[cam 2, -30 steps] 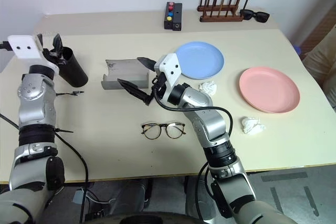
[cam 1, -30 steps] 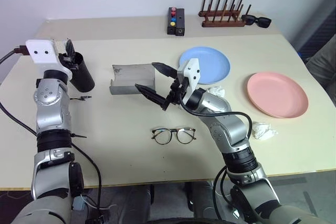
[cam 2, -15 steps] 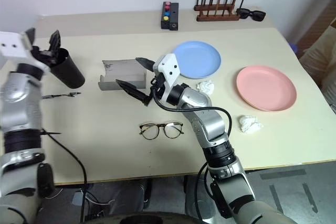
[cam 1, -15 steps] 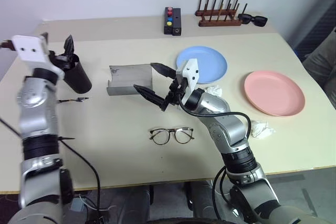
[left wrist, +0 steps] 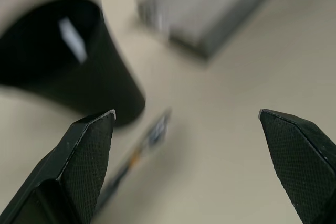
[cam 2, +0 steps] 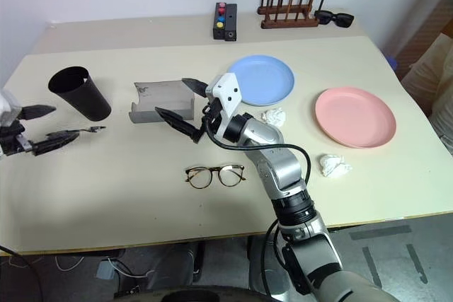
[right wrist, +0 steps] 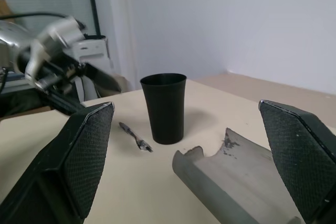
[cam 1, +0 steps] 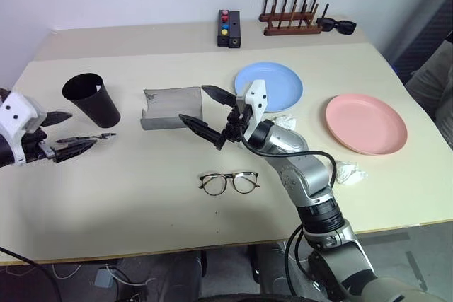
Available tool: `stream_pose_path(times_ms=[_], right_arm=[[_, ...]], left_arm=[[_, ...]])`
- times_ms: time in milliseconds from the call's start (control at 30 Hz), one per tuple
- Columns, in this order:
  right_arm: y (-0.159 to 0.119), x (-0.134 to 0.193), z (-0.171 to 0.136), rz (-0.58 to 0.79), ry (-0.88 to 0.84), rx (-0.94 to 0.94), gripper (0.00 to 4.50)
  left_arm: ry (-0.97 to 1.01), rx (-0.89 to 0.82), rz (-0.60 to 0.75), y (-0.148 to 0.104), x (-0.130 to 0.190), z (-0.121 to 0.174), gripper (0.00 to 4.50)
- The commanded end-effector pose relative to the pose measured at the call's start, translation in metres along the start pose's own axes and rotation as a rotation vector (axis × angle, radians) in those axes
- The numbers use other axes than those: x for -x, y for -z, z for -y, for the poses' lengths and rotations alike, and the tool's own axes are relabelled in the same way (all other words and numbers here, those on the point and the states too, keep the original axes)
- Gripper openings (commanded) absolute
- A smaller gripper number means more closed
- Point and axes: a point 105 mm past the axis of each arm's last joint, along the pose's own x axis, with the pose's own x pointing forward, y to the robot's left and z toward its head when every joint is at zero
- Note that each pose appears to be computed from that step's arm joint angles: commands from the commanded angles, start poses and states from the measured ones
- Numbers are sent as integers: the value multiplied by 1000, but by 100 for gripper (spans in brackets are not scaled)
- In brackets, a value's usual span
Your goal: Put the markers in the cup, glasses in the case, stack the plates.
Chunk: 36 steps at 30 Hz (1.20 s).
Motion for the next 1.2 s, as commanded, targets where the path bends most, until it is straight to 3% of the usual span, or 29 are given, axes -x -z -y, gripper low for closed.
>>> stream_pose_path(times_ms=[33, 300, 800, 900, 1100, 1200], right_arm=[[-13, -5, -4, 53, -25, 24, 450], [-12, -2, -2, 50, -7, 31, 450], [-12, -1, 0, 49, 10, 42, 450], [-12, -1, 0, 48, 11, 43, 450], [-12, -1, -1, 47, 7, 41, 450], [-11, -2, -2, 47, 2, 39, 450]], left_arm=[[-14, -58, -107, 12, -2, -15, 447], [43, -13, -206, 28, -31, -26, 447], [146, 55, -327, 48, -58, -11, 447], [176, 61, -321, 47, -59, -7, 371], [181, 67, -314, 53, -56, -4, 83], [186, 61, -311, 55, -55, -3, 83]])
